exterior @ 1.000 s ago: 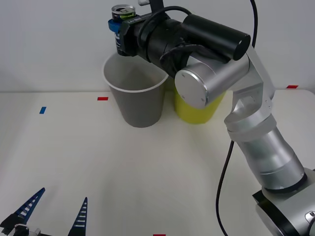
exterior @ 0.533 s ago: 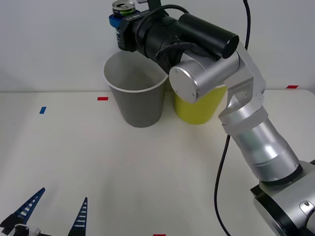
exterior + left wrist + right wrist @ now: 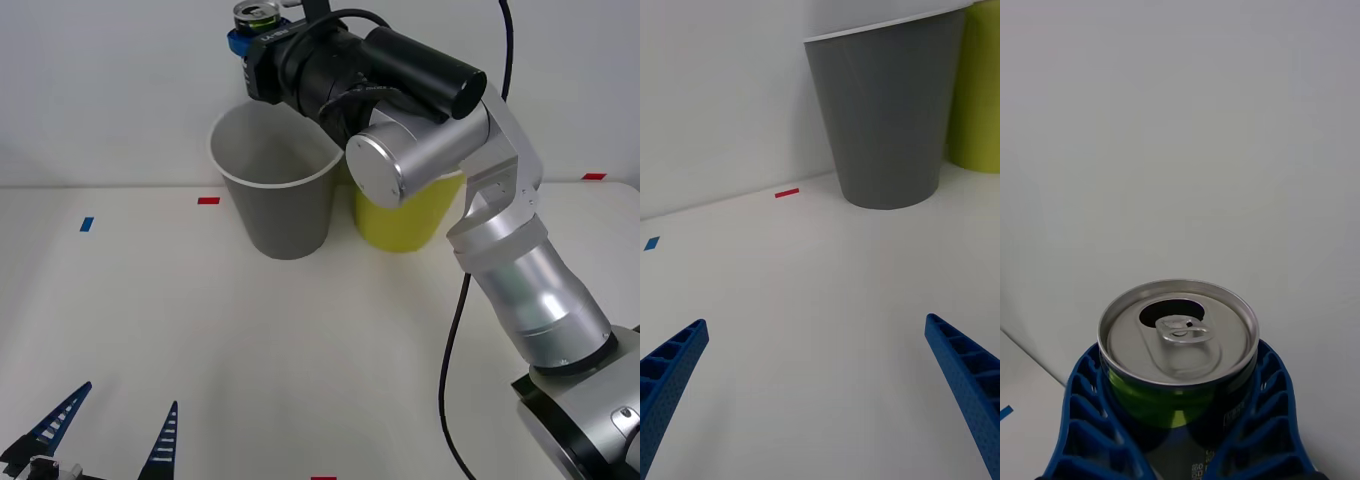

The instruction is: Put cans in the gray bin and PET bottles in the light green bin.

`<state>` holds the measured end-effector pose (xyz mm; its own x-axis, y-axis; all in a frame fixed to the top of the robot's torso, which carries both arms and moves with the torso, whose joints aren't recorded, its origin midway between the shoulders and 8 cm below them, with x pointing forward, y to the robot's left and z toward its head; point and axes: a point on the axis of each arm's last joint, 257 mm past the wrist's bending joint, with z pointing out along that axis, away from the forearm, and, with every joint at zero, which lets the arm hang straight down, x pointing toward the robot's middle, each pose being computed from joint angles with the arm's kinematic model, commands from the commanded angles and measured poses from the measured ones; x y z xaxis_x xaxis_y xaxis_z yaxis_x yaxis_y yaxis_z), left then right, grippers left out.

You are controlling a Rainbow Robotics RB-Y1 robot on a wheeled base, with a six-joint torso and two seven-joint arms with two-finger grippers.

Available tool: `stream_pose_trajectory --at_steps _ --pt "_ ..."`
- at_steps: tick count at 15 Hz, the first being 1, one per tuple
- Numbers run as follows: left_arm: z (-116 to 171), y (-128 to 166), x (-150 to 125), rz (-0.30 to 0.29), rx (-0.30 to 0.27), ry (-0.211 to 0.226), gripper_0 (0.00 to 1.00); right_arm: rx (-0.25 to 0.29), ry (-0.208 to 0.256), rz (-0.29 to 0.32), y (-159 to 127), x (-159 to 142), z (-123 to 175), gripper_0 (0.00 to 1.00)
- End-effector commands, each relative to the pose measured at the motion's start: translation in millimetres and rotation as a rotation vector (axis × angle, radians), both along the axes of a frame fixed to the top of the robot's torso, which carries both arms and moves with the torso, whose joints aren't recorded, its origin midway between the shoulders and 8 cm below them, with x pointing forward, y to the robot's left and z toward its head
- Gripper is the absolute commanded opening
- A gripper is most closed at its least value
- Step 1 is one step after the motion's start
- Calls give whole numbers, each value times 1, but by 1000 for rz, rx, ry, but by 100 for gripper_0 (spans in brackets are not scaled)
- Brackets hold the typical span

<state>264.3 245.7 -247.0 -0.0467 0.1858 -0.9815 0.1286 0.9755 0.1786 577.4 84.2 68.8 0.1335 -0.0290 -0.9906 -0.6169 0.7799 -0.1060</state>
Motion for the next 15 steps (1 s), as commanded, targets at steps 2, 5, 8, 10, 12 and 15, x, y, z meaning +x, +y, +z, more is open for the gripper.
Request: stream_pose_trajectory --at_steps 2,5,8,10,12,15 --pt "0 0 0 0 0 0 100 15 14 2 0 0 -1 100" --pt "0 0 0 0 0 0 100 30 19 15 8 -4 1 100" --pt "0 0 0 0 0 0 100 51 9 12 11 -17 -7 100" --pt "0 0 0 0 0 0 100 79 -16 -10 -9 -34 -11 100" --pt "0 0 0 0 0 0 100 103 -20 -24 -34 -52 -18 100" --pt "0 0 0 0 0 0 100 109 -43 -70 -87 -72 -25 100"
